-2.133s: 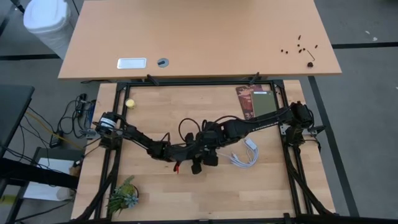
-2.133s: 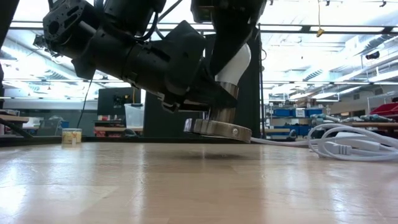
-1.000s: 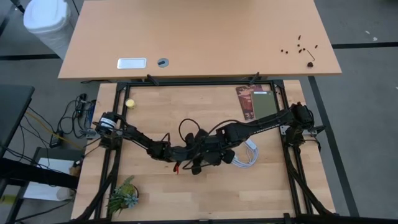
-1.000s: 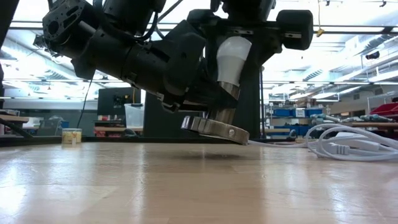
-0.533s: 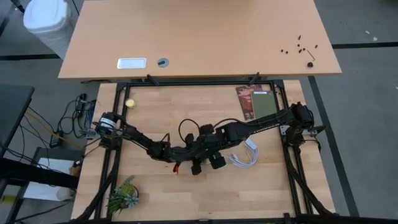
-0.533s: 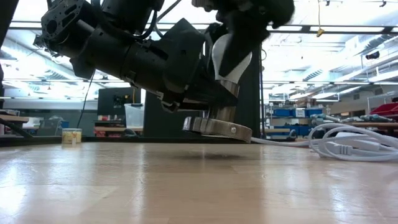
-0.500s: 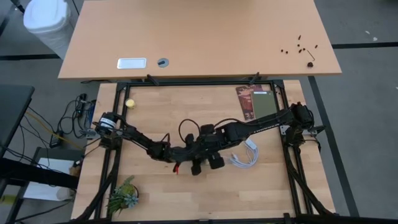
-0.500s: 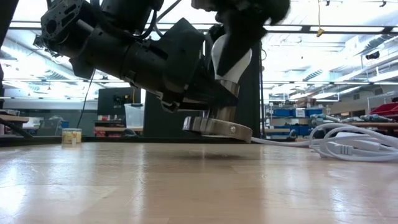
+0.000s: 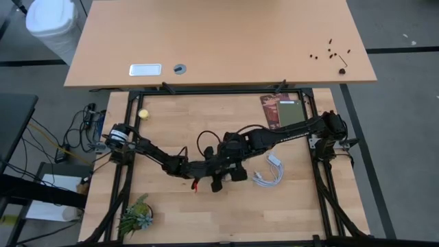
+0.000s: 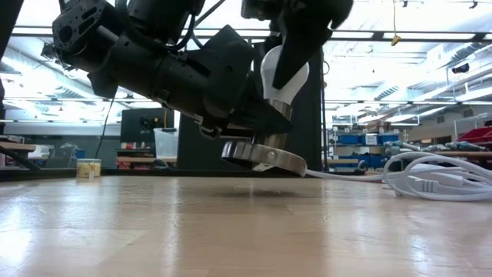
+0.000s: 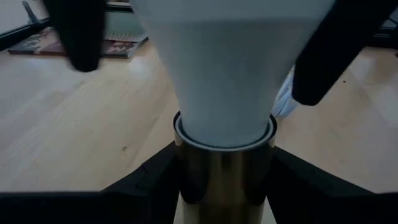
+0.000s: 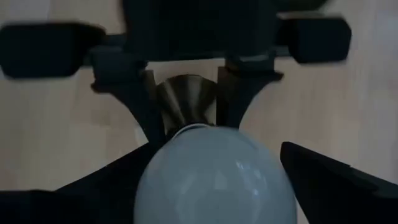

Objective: Screw lightbulb
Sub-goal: Insert the lightbulb into the lamp

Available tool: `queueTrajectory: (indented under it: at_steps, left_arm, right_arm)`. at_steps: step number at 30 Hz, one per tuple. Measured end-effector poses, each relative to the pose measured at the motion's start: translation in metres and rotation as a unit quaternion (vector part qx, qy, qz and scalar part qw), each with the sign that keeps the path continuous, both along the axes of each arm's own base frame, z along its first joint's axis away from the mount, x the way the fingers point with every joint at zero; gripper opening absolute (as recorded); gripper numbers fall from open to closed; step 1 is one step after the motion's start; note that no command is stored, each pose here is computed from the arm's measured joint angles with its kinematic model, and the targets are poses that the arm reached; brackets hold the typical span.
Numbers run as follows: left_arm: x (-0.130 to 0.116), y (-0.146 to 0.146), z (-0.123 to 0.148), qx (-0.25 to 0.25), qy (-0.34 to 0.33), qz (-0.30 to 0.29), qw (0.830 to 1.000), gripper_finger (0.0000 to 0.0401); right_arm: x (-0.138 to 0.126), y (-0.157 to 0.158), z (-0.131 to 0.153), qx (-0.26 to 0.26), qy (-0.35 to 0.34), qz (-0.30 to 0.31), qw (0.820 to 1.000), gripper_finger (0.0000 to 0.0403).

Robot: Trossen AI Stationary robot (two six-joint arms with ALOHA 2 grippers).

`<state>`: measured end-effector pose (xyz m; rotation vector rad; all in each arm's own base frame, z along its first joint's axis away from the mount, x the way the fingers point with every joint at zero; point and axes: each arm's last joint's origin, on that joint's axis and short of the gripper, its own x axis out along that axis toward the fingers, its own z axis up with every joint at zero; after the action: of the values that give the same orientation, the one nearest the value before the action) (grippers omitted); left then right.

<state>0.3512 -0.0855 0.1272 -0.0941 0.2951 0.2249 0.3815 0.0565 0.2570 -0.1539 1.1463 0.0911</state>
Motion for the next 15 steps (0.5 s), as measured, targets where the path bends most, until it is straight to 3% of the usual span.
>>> queueTrajectory:
  at_steps: [4,8,15]
  left_arm:
    - [-0.0001,-0.0006,0.0001,-0.001,-0.001,-0.001,1.0,0.0202]
    - [-0.0001,-0.0014,0.0001,-0.005,-0.001,-0.009,1.0,0.0202]
    - [-0.0004,-0.0034,0.0,-0.016,-0.001,-0.016,1.0,0.0208]
  right_arm:
    - [-0.0005,-0.0002,-0.0002,-0.049,0.003,0.108,0.993,0.0357]
    - [-0.0007,0.0004,-0.0001,-0.103,0.005,0.221,0.97,0.0355]
    - [-0.001,0.0037,0.0,-0.108,0.003,0.229,0.967,0.0345]
